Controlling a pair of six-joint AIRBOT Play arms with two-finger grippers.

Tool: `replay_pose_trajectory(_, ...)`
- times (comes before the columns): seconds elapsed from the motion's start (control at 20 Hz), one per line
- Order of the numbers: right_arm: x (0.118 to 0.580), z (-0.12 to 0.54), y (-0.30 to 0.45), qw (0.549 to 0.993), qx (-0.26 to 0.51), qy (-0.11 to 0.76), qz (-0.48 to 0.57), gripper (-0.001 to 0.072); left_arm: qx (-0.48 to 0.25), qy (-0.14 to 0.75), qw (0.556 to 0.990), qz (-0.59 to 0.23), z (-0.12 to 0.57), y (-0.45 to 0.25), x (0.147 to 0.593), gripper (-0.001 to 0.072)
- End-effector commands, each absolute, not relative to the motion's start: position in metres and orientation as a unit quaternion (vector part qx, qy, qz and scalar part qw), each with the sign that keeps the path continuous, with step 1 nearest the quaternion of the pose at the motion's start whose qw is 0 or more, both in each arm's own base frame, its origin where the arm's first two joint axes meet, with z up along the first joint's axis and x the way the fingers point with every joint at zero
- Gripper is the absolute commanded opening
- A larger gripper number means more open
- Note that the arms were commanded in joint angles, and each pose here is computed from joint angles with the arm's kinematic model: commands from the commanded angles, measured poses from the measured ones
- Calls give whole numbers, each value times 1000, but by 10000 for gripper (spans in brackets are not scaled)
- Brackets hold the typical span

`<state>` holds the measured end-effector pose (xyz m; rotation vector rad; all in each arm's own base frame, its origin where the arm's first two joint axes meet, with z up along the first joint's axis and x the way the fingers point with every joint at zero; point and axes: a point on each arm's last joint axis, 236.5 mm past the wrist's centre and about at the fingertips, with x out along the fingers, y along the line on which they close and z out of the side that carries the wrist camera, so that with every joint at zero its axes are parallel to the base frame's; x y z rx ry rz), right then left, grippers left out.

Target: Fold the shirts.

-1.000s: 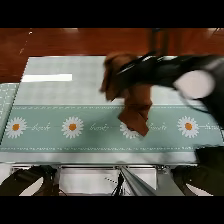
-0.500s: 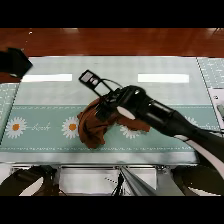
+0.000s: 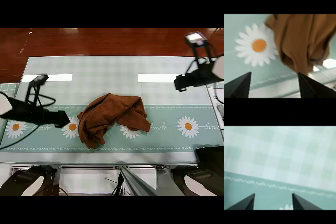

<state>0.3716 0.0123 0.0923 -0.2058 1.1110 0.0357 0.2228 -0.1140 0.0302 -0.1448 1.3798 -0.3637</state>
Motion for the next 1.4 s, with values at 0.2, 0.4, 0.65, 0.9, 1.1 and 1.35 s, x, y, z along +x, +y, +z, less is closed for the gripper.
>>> replay_pose_trajectory(0.2,337,38,-27,814,148,560,45,546,-225,648,695,-213,-31,-164,184,710)
replay_pose_trajectory(0.4,321,9,-19,795,165,582,52,546,-259,643,682,-233,-36,-190,186,710)
replay_pose_trajectory(0.65,316,1,-14,787,177,588,55,545,-249,669,665,-218,-63,-197,186,72)
replay_pose_trajectory(0.9,307,-7,4,771,206,598,78,545,-233,673,664,-229,-68,-196,184,26)
replay_pose_trajectory(1.1,289,-36,59,734,282,603,133,545,-225,674,662,-239,-67,-196,181,26)
replay_pose_trajectory(1.35,271,-77,108,723,244,627,157,544,-225,674,662,-240,-67,-197,181,26)
